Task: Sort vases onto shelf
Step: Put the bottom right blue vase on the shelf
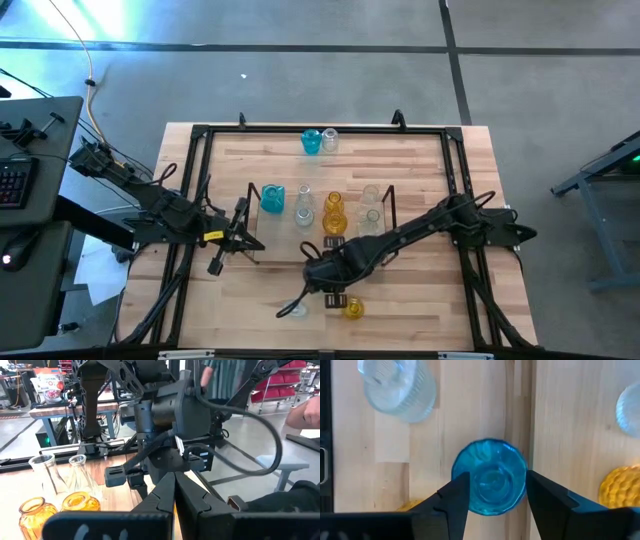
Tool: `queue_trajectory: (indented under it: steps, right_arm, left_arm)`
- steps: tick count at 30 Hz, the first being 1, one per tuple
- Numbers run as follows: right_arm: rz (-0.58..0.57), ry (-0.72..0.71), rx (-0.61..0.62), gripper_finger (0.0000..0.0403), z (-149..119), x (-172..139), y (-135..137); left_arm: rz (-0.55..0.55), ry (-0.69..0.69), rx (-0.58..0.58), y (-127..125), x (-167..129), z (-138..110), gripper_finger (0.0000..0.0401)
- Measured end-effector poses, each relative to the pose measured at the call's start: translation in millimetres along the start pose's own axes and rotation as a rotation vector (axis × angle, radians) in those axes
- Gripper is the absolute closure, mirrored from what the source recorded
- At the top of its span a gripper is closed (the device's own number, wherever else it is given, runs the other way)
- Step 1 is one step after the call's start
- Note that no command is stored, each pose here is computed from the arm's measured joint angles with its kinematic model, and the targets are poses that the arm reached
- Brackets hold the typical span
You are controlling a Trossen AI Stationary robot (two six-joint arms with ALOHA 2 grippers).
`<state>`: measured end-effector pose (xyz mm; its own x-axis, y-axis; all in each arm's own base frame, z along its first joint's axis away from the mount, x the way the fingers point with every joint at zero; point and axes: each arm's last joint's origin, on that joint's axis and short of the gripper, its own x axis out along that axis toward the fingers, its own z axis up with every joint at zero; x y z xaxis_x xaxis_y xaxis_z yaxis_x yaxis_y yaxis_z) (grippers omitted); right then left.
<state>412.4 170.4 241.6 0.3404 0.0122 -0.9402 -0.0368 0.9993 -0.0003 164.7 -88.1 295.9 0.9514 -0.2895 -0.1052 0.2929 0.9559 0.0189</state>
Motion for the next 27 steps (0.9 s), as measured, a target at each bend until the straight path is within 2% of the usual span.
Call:
queue_trajectory:
  steps: [9,12,17,23,27]
  right_arm:
    - [0.032,-0.053,-0.07,0.0229,11.3,-37.9,9.6]
    - [-0.011,-0.071,-0.132,0.0238,10.6,-55.4,16.9]
    - [-0.185,-0.104,-0.223,0.0288,0.1,-70.0,31.8]
    - [-0.276,-0.149,-0.261,0.0389,-12.8,-64.2,44.0]
    - [-0.27,-0.224,-0.27,0.0387,-18.8,-62.7,46.7]
  left_arm:
    - [0.001,0.004,0.002,0.1,-0.1,-0.4,0.0401]
    - [0.001,0.013,0.004,0.1,-0.1,-1.3,0.0401]
    - [0.001,0.017,0.003,0.1,-0.1,-1.7,0.0401]
    - [0.001,0.017,-0.005,0.1,-0.1,-1.7,0.0401]
    - [0.002,0.031,-0.009,-0.8,3.6,-3.9,0.0401]
